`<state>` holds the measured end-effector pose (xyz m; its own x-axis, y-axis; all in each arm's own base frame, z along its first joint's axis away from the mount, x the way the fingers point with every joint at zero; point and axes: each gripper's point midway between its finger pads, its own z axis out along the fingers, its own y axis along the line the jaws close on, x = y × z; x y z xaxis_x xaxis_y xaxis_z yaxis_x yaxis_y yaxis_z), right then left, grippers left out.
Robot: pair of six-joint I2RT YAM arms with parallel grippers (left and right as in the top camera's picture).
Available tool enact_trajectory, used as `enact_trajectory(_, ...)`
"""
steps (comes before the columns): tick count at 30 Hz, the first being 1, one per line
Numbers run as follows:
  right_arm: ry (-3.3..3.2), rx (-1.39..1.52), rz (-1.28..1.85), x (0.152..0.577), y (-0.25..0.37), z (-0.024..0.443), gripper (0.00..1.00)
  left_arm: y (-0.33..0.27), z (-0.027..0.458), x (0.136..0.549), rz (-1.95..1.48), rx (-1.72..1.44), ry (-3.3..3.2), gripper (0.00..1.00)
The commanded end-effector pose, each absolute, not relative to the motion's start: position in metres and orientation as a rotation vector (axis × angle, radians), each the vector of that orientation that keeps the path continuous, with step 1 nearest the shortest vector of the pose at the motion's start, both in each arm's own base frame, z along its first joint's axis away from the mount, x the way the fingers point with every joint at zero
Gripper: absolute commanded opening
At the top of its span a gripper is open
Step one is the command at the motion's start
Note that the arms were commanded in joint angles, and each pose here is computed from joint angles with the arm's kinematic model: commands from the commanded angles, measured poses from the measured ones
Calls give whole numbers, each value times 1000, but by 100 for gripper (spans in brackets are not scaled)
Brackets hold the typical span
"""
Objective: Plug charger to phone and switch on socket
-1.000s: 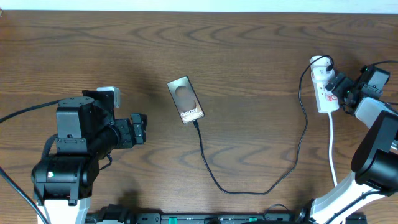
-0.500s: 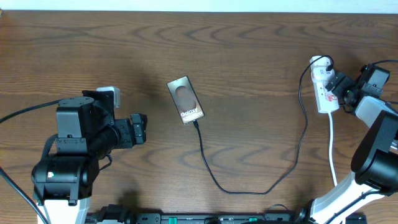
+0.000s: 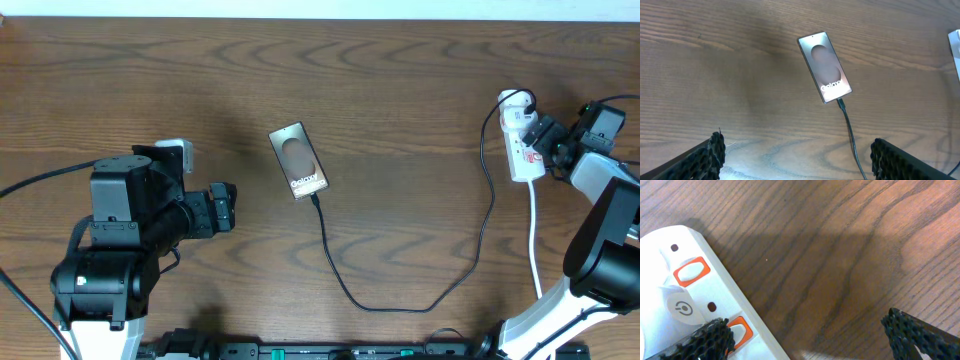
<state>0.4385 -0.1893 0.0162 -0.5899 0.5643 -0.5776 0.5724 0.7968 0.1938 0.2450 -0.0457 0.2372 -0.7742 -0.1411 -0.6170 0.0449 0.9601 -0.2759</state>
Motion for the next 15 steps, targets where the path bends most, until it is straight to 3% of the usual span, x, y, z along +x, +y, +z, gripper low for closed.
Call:
enact_trajectory(1,2501,613,288,444,-96,-10,99,-46,235,244,-352,-48,2438,92)
enact_trajectory(15,2539,527,336,445,-68,-12,99,-46,235,244,-352,-48,2438,92)
